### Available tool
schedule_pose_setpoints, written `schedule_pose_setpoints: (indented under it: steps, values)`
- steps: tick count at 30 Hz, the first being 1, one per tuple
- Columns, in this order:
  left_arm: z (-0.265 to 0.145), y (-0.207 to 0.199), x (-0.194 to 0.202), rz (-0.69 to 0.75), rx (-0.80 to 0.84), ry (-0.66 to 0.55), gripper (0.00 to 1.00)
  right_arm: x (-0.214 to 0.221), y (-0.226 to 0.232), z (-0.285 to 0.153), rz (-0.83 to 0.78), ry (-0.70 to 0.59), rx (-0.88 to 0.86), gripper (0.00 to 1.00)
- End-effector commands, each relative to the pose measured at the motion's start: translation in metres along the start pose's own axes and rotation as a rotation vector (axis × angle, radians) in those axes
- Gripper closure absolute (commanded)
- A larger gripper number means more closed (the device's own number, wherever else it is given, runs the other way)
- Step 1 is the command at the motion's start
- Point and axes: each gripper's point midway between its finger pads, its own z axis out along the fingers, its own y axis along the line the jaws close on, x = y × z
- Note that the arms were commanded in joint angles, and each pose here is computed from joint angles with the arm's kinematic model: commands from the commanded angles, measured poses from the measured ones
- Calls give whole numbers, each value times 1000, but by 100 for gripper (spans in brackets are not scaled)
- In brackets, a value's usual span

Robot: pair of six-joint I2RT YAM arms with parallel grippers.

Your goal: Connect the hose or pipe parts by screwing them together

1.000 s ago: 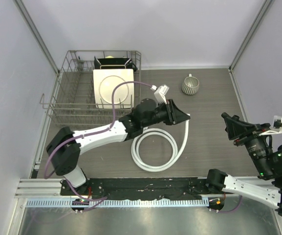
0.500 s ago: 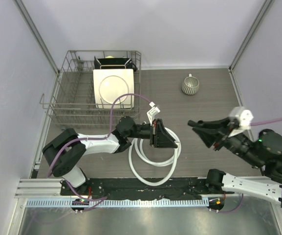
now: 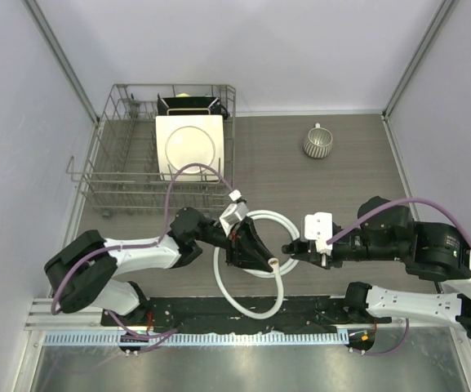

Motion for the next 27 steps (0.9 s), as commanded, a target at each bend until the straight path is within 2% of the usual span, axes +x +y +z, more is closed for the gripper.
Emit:
schedule_pose_setpoints:
  steps: [1, 3, 4, 5, 6, 7, 8, 9, 10, 11, 13, 14, 15, 17, 18, 19, 20, 21, 22, 23, 24, 25, 27]
  values:
    - [-10, 22, -26, 175, -193, -148, 100, -33, -31, -3, -42, -101, 143, 99]
    - [-19, 26, -41, 191, -276, -256, 100, -41, -55, -11, 79, -175, 311, 99]
    - [-19, 29, -48, 181, -298, -280, 100, -59, -70, -21, 126, -283, 400, 99]
    - [-19, 34, -52, 161, -322, -292, 100, -50, -81, -22, 176, -289, 487, 99]
    - [-19, 48, -41, 78, -376, -246, 100, -52, -83, -35, 210, -346, 521, 99]
    - [-14, 56, -56, 59, -408, -249, 100, -55, -89, -42, 242, -395, 564, 99]
    - [-12, 68, -53, 9, -456, -223, 100, -44, -94, -42, 267, -384, 614, 99]
    - [-14, 86, -32, -101, -538, -137, 98, -40, -97, -48, 303, -405, 646, 99]
    - [-2, 99, -37, -76, -545, -92, 88, -39, -100, -63, 335, -453, 686, 99]
    - [1, 106, -31, -92, -557, -52, 62, -27, -107, -68, 375, -445, 758, 99]
    - [6, 130, -18, -145, -611, -20, 46, -21, -108, -82, 433, -488, 794, 99]
    - [7, 137, -18, -175, -630, -40, 26, -19, -109, -87, 441, -493, 809, 99]
    - [6, 143, -19, -197, -656, -51, 0, -15, -108, -90, 447, -485, 818, 99]
    - [4, 155, -26, -247, -731, -62, 0, -16, -111, -106, 464, -505, 848, 99]
    - [-4, 159, -9, -318, -801, 3, 0, -13, -113, -112, 476, -499, 878, 99]
    - [-3, 159, -7, -325, -832, 24, 0, -13, -114, -117, 478, -505, 890, 99]
    - [-12, 161, -8, -275, -911, 36, 0, -14, -114, -125, 481, -522, 898, 99]
    - [-19, 158, 4, -252, -979, 78, 0, -13, -114, -128, 483, -530, 909, 99]
    - [-9, 142, 27, -207, -992, 131, 0, -13, -114, -130, 481, -536, 909, 99]
    - [-19, 141, 30, -94, -1079, 171, 0, -13, -113, -134, 483, -546, 910, 99]
    - [-3, 124, 43, -58, -1050, 230, 0, -13, -113, -136, 483, -554, 909, 99]
    - [-3, 120, 53, -40, -1063, 275, 0, -14, -113, -138, 484, -560, 908, 99]
    - [1, 110, 80, -21, -1027, 391, 7, -15, -111, -144, 486, -580, 904, 99]
